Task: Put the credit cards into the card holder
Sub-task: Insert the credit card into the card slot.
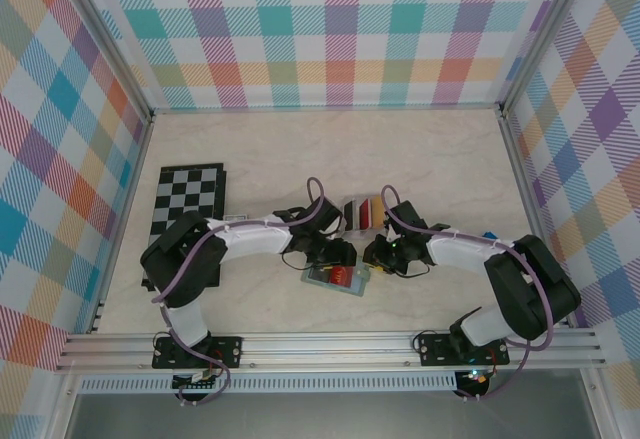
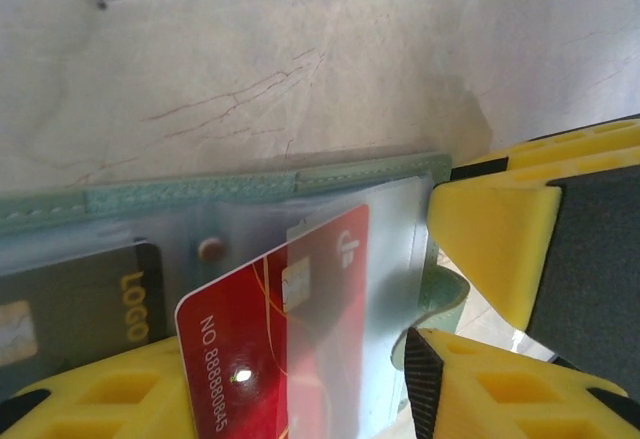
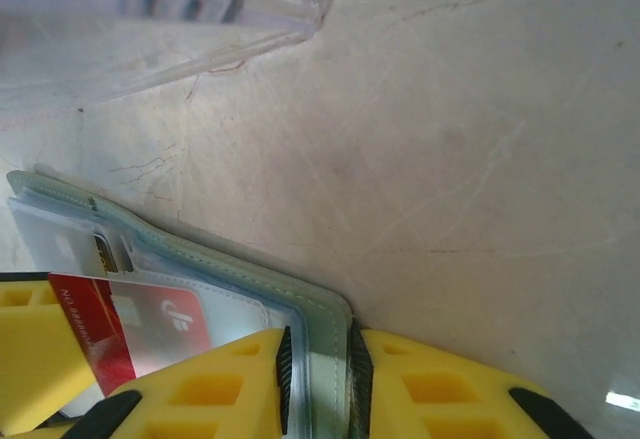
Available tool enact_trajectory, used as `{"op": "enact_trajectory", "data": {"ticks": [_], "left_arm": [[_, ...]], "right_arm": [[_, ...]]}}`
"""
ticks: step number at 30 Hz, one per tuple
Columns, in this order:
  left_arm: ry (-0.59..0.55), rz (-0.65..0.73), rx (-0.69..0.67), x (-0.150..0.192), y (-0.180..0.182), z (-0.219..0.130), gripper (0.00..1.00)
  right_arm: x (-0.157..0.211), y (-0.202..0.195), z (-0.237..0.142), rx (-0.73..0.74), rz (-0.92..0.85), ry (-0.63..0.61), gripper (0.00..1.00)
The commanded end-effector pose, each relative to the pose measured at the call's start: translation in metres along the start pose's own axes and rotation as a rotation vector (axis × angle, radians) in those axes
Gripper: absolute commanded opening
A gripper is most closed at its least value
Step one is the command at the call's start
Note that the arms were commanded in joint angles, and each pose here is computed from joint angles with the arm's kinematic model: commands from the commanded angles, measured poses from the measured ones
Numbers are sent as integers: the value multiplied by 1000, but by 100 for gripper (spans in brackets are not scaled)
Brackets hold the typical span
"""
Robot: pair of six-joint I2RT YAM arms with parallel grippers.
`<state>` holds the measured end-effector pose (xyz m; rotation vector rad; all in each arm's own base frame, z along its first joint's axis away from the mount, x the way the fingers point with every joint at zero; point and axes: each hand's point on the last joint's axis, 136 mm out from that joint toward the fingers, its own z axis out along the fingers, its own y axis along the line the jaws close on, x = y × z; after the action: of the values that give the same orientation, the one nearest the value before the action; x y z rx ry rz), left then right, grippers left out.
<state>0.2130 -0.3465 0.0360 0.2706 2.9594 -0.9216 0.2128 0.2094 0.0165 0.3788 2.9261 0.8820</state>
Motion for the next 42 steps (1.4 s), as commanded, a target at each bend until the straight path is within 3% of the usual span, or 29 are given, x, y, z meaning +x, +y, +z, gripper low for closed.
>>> {"op": "enact_trajectory", "data": {"ticks": [1,19,32,38,42], "left_arm": [[49,47,-31,9,-3,5,51],[116,101,25,14,-25,14,52],[-46,-33,-87,8,0,-10,59],[-55,-43,-144,11,12,-17,61],[-43,-52,-111,14,9,-14,59]], "right_arm": [[5,-3,8,6,9,18,25],[4,7,9,-40,22,21,21],[4,-8,3,45,6,4,21],[5,1,2,9,-23,21,21],[8,8,0,-17,-40,37,21]]}}
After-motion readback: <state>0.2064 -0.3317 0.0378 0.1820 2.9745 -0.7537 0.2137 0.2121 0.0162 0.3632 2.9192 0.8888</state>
